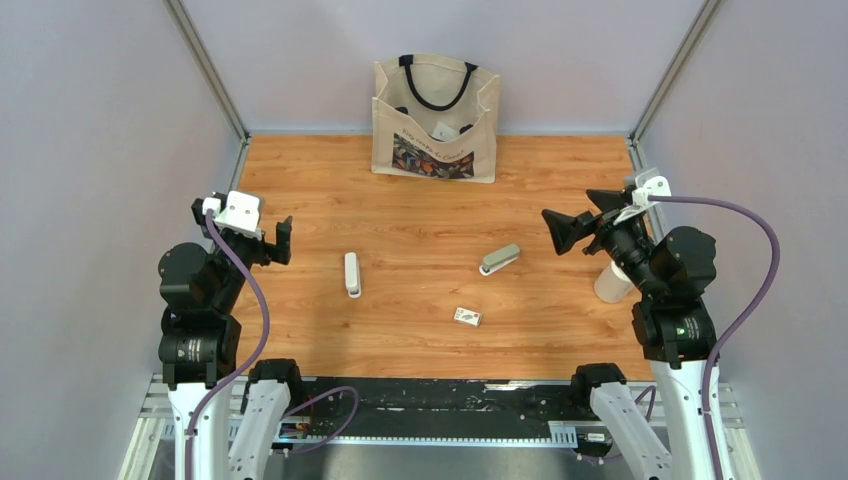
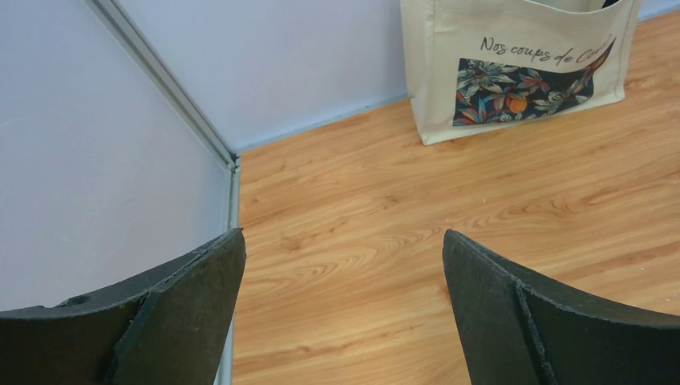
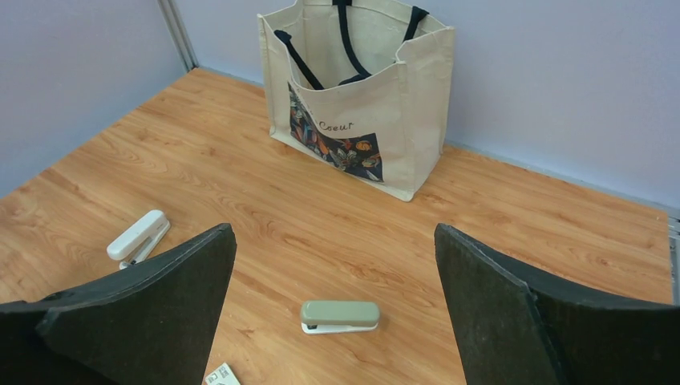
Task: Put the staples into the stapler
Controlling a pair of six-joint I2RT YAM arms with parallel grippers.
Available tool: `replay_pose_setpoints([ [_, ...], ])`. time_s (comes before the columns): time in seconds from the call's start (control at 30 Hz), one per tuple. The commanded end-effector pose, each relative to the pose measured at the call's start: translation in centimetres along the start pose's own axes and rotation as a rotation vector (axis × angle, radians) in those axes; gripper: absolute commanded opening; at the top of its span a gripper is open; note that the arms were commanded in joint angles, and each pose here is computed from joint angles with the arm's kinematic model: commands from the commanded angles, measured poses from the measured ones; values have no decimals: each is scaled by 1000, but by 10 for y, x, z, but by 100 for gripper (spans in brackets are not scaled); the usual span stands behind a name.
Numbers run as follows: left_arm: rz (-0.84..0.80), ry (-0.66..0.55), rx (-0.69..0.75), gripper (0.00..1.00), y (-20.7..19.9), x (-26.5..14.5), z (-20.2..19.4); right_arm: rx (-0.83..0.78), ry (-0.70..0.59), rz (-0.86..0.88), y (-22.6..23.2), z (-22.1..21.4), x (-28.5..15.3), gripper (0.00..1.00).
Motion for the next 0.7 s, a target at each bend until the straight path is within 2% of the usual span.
replay_pose_setpoints([
  [0.0,-30,-14,0,100,-2,3,1,26,-14,31,6,3,-1,100],
  [0.13,-115,-27,20,100,-11,3,1,-96,12,72,3,-9,0,100],
  [0.27,-185,-32,45,100,-19,2,-3,-144,54,172,7,-27,4,100],
  [0.4,-245,-44,72,100,-25,2,-8,-160,66,277,17,-31,1,100],
  [0.53,-329,-36,84,100,-33,3,-12,-150,93,270,13,-40,6,100],
  [0.67,-404,17,75,100,-37,7,-14,-107,193,257,4,-52,21,100],
])
Point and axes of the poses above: each gripper's point midway between its finger pads, its own x axis out along the fingers, its own y axis along the line the jaws close on, z = x × y, the point moved 7 cm from there along -x, back along the fingers, and after that the axes turned 3 degrees about x, right-handed, at the moved point
